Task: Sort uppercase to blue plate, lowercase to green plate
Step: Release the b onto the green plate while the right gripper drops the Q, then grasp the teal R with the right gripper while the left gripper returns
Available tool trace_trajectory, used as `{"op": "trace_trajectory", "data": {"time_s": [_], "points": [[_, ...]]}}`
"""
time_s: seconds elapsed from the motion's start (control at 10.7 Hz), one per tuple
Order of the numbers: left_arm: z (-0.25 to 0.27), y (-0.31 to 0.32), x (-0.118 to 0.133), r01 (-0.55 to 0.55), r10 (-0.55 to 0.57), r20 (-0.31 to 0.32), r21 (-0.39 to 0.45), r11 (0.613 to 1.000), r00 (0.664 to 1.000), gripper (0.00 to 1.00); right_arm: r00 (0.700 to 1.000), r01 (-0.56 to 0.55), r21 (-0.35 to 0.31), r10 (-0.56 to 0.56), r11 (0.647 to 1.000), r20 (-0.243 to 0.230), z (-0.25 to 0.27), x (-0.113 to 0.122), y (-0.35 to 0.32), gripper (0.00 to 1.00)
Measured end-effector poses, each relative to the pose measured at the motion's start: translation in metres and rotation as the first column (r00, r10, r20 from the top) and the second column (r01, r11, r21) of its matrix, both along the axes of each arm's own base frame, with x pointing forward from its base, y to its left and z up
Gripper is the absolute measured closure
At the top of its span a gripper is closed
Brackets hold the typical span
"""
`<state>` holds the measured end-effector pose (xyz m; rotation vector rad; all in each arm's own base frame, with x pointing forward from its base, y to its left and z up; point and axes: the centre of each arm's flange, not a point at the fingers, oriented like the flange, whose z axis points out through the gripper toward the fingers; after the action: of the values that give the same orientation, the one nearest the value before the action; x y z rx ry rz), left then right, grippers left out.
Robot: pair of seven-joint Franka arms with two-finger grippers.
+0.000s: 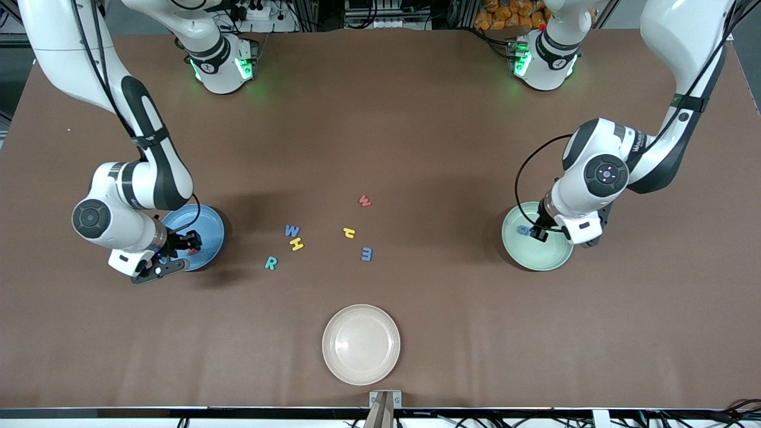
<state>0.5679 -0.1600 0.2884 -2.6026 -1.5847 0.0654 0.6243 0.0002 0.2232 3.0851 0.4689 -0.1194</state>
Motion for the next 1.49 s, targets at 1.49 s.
{"op": "trace_trajectory", "data": {"time_s": [1.49], "points": [[-0.013, -0.19, 0.014, 0.237, -0.228, 0.079, -0.132, 0.962, 0.97, 0.0, 0.821, 0.517, 0.186, -0.545, 0.836, 0.168, -0.028, -0.009, 0.199, 0.38]]}}
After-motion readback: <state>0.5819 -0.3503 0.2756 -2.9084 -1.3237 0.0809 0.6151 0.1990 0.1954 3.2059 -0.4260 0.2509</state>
